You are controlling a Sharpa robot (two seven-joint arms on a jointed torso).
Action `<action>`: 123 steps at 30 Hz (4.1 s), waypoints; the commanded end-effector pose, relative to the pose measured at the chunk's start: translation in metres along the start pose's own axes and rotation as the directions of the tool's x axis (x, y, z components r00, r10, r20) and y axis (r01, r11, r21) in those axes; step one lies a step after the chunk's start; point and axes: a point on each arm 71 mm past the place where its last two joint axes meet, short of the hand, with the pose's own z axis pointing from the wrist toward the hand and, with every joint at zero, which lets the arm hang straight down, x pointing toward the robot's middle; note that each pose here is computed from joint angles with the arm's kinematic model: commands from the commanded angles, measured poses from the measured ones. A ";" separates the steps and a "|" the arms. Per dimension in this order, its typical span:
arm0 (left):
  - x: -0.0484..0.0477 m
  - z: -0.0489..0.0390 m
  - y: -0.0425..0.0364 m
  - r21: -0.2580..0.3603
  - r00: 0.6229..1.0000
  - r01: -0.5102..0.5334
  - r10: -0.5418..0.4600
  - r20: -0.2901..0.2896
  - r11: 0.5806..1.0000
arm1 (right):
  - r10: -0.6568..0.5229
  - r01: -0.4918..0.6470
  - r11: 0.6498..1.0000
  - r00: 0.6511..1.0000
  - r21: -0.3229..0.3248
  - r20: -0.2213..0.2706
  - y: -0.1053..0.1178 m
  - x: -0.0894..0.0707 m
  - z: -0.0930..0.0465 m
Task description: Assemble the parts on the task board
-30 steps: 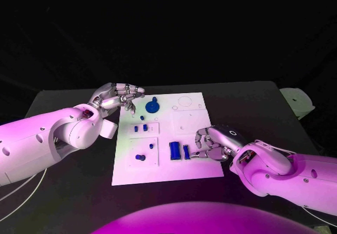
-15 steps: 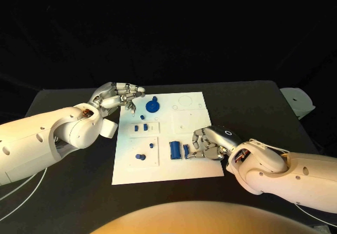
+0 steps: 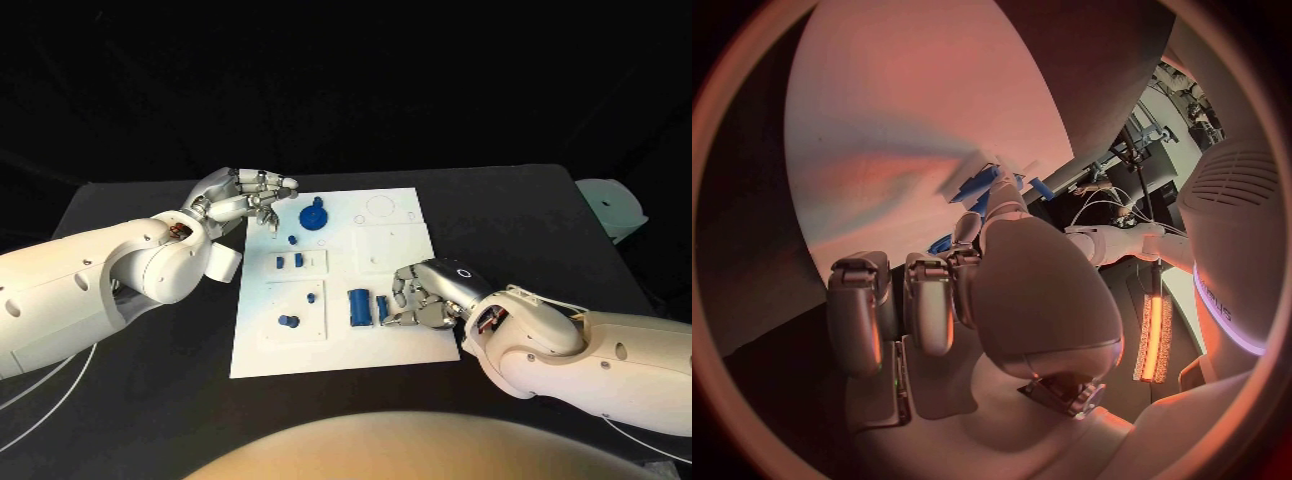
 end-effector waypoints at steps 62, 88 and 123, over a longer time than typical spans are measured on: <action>0.0012 0.0047 0.0068 0.023 0.999 0.034 -0.034 0.014 0.999 | 0.463 -0.476 0.879 0.858 0.005 0.220 -0.056 -0.079 0.022; -0.0387 0.0249 0.0238 0.146 0.922 0.114 -0.160 0.352 0.983 | 0.787 -0.815 0.576 0.534 -0.059 0.307 -0.088 -0.094 0.119; 0.0301 -0.0001 0.0205 0.054 0.881 0.040 -0.061 0.469 0.998 | 0.853 -0.911 0.383 0.285 -0.153 0.436 -0.027 -0.081 0.090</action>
